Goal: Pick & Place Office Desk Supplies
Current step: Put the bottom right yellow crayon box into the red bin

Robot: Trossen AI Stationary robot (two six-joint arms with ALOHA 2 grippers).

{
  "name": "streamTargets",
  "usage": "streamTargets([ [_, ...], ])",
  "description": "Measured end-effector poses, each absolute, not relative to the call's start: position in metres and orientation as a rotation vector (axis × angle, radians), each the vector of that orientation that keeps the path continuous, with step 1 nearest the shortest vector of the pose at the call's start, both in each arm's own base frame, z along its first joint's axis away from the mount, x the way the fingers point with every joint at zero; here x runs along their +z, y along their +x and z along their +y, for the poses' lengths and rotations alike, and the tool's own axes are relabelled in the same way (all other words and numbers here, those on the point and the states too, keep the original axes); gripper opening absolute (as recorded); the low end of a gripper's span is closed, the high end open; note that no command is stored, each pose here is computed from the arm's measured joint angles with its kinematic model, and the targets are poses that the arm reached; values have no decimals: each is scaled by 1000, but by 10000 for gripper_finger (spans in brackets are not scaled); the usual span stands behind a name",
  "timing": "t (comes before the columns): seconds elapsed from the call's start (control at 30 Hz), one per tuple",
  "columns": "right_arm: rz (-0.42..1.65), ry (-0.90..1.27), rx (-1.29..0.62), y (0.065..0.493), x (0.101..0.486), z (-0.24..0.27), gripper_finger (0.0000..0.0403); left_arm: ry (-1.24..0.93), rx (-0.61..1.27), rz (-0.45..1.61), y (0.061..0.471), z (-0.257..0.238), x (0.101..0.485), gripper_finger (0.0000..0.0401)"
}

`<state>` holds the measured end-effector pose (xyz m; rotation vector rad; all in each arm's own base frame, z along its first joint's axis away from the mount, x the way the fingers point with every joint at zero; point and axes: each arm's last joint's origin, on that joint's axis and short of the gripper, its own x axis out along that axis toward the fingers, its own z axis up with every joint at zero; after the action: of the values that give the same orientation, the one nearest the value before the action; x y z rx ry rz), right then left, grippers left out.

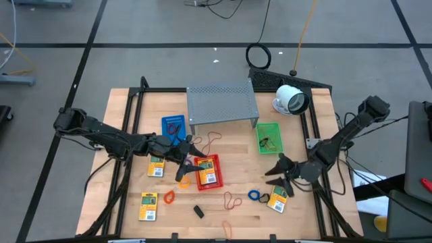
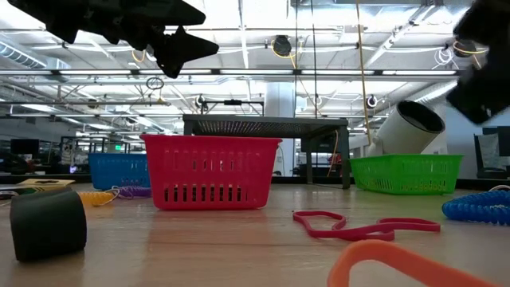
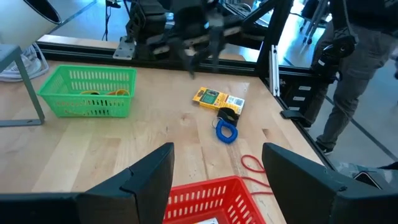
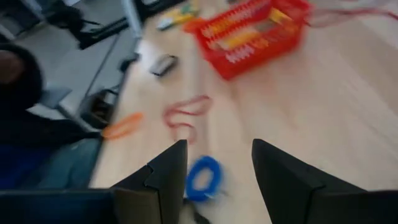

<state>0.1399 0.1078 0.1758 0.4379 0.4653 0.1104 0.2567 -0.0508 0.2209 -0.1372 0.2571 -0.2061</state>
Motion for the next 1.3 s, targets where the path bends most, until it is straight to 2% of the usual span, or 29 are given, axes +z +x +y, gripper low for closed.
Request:
streamTargets([
  [0.17, 591, 332, 78, 157, 218, 124, 170, -133, -206, 252, 257, -51, 221, 255],
  [0.37, 938, 228, -213, 165, 269, 121, 170, -131, -199, 247, 257, -51, 222, 255],
  [0.53, 1136, 354, -394, 155, 286, 113, 170, -131, -199, 250, 257, -51, 221, 255],
  [0.77, 1315, 635, -453, 147, 246, 119, 170, -132, -197, 280, 256, -51, 219, 255],
  [0.97, 1330, 834, -328, 149, 191, 126, 169, -123, -198, 279, 256, -51, 219, 255],
  [1.1, 1300, 927, -316, 144, 158, 122, 164, -91, -202, 273, 256, -50, 219, 255],
  [1.3, 1328, 1062, -299, 135, 132, 117, 160, -87, -203, 260, 257, -50, 220, 255],
])
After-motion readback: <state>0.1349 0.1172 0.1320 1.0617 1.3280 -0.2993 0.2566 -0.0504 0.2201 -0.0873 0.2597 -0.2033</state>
